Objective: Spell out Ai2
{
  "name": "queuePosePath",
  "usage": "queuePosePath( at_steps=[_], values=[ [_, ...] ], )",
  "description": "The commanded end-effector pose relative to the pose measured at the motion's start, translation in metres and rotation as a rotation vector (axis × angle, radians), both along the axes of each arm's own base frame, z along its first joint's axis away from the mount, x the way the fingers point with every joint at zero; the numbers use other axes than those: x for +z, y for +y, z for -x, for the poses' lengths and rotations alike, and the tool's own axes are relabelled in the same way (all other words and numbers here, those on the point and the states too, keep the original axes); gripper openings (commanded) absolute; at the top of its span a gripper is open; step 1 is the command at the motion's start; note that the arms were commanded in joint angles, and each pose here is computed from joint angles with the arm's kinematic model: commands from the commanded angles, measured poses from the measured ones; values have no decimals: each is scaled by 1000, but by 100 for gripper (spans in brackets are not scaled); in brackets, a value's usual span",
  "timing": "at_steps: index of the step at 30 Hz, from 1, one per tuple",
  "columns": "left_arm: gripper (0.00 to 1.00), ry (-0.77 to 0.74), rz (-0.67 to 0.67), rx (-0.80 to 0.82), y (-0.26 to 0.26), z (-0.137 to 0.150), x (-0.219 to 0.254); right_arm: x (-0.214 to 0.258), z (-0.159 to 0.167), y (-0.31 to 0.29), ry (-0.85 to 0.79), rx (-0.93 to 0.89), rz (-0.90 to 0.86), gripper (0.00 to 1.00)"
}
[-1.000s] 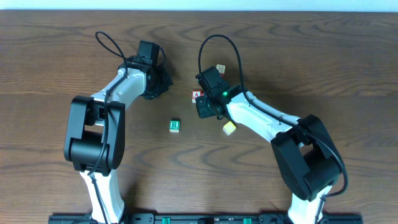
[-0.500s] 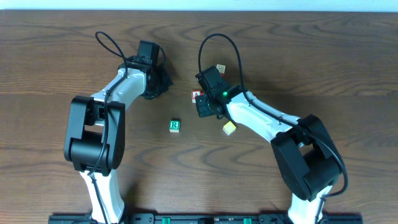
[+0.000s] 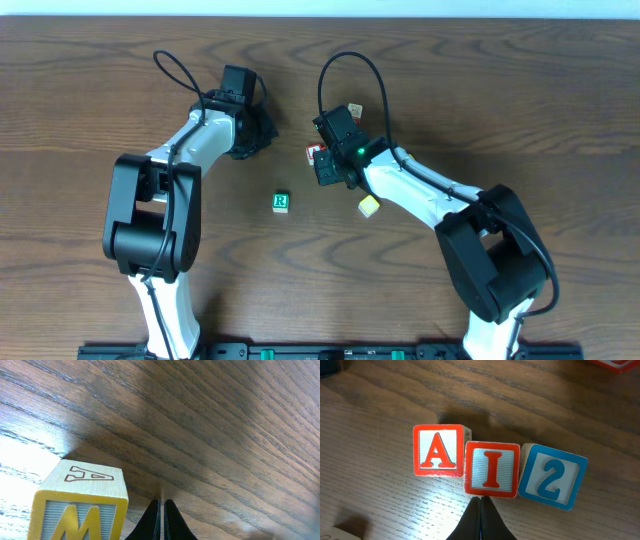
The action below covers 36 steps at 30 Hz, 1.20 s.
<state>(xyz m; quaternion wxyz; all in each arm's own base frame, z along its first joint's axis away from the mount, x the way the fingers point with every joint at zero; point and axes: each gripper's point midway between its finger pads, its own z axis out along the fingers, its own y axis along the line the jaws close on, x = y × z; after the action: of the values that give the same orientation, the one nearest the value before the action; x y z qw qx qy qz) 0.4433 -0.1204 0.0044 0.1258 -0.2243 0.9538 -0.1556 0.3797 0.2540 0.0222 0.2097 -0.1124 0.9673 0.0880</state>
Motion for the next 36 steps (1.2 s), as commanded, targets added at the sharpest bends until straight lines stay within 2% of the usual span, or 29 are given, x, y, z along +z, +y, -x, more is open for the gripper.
queuePosePath(
  at_steps=[1, 6, 14, 25, 36],
  values=[
    [6, -22, 2, -16, 0, -1, 9, 1, -2, 6, -6, -7, -7, 2],
    [6, -13, 36, -50, -13, 4, 10, 22, -1, 15, 0, 13, -50, 2],
    [6, 19, 46, -112, -41, 20, 8, 96, -35, -3, -175, -69, -77, 2],
    [6, -8, 53, -161, -72, 24, 10, 86, -52, -78, -102, -236, -30, 1],
    [6, -34, 65, -168, -83, 22, 13, 84, -51, -85, -88, -250, -21, 1]
  ],
)
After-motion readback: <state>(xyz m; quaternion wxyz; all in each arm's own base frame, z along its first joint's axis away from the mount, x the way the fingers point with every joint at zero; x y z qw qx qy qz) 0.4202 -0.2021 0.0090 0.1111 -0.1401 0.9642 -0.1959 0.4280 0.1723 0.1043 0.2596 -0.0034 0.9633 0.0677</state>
